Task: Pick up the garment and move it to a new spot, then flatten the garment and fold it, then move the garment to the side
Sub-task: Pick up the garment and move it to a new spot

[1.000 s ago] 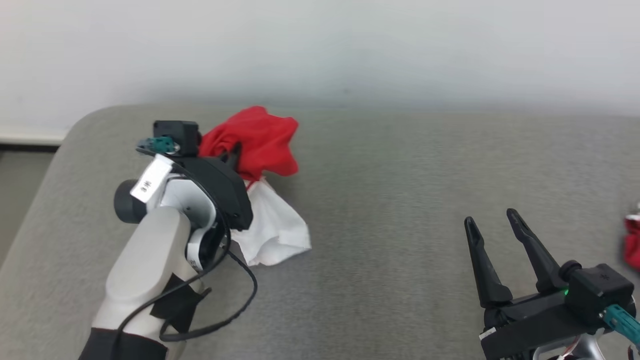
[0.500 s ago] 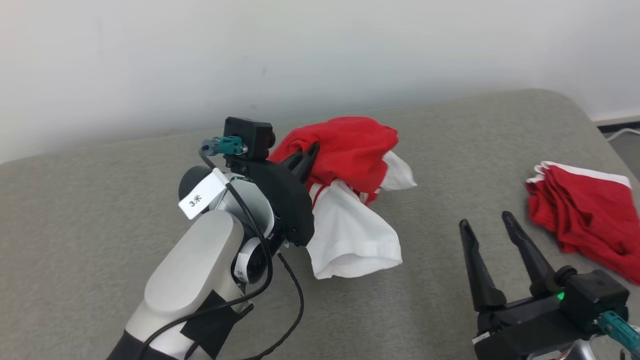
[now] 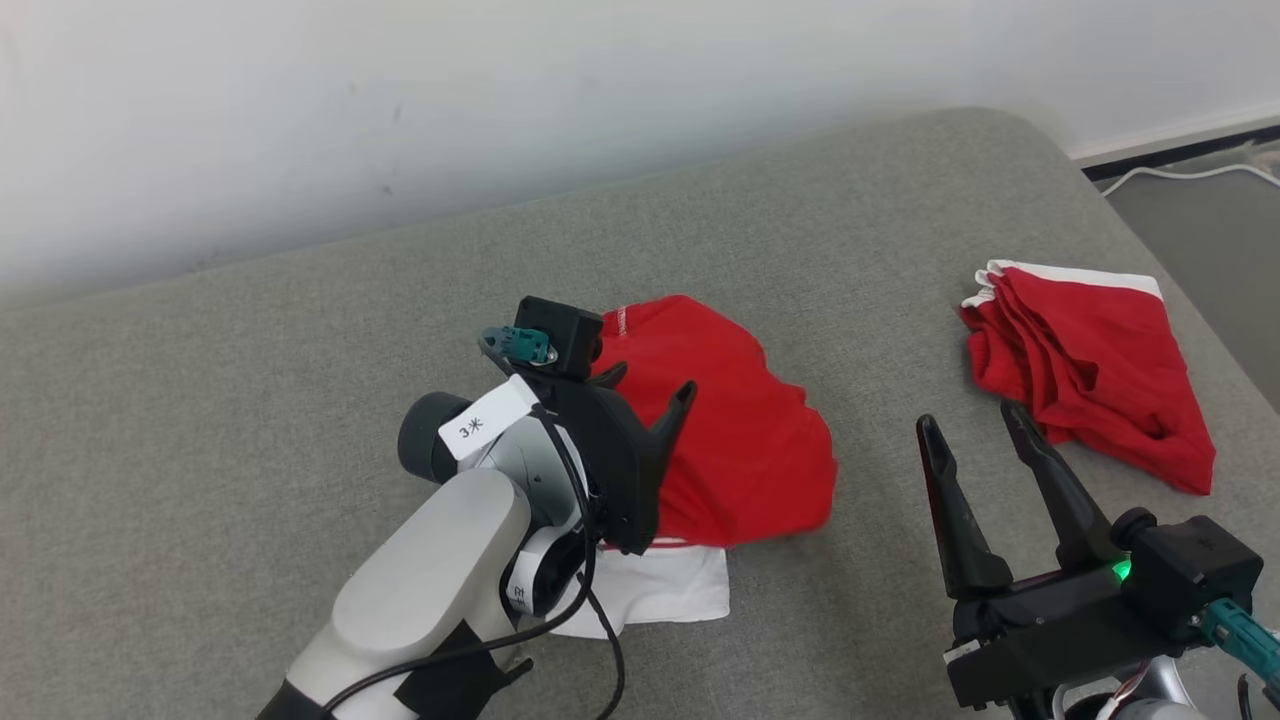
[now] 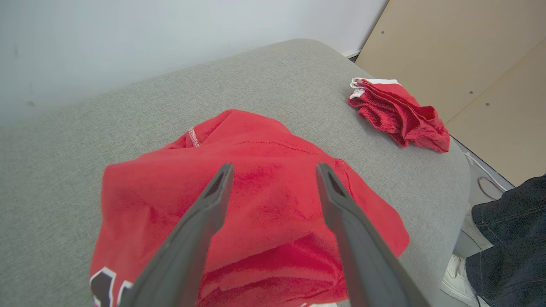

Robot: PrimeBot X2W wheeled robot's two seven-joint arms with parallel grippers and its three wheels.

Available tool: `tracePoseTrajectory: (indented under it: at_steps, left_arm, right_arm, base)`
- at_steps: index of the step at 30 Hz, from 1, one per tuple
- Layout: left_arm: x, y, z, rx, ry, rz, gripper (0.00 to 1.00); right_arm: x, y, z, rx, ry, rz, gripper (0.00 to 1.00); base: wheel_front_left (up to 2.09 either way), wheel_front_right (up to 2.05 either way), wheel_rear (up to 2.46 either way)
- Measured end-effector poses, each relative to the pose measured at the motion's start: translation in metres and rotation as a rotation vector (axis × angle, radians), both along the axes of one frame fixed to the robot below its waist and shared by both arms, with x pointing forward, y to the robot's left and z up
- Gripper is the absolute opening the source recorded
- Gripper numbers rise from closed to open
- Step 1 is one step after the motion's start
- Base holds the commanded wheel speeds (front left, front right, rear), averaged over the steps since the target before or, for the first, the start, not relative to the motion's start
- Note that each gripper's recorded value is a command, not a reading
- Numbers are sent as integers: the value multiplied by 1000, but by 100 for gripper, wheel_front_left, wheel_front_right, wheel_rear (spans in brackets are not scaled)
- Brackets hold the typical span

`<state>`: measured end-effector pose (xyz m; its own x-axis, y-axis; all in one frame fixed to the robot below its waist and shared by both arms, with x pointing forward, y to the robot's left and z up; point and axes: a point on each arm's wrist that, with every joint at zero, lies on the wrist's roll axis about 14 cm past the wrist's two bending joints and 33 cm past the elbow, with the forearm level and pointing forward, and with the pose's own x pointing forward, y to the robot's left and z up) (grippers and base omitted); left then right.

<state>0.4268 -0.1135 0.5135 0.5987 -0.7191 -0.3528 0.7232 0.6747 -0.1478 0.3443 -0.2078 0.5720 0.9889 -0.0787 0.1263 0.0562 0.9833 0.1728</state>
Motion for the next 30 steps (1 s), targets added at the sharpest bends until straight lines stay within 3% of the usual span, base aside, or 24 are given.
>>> tracePoseTrajectory:
  at_steps: [8, 16, 24, 30]
  left_arm:
    - [13, 21, 3, -59, 13, 93, 100]
    - [38, 90, 49, -233, -188, 289, 100]
    - [14, 168, 57, -328, -338, 479, 100]
    - [-20, 220, 36, -350, -351, 625, 100]
  right_arm:
    - [12, 12, -5, 3, 6, 42, 100]
    - [27, 27, -3, 19, -18, 94, 100]
    - [29, 22, 6, 44, -60, 72, 100]
    - [25, 17, -6, 53, -33, 40, 100]
  base:
    - [0, 0, 0]
    - [0, 0, 0]
    - [0, 0, 0]
    - [0, 0, 0]
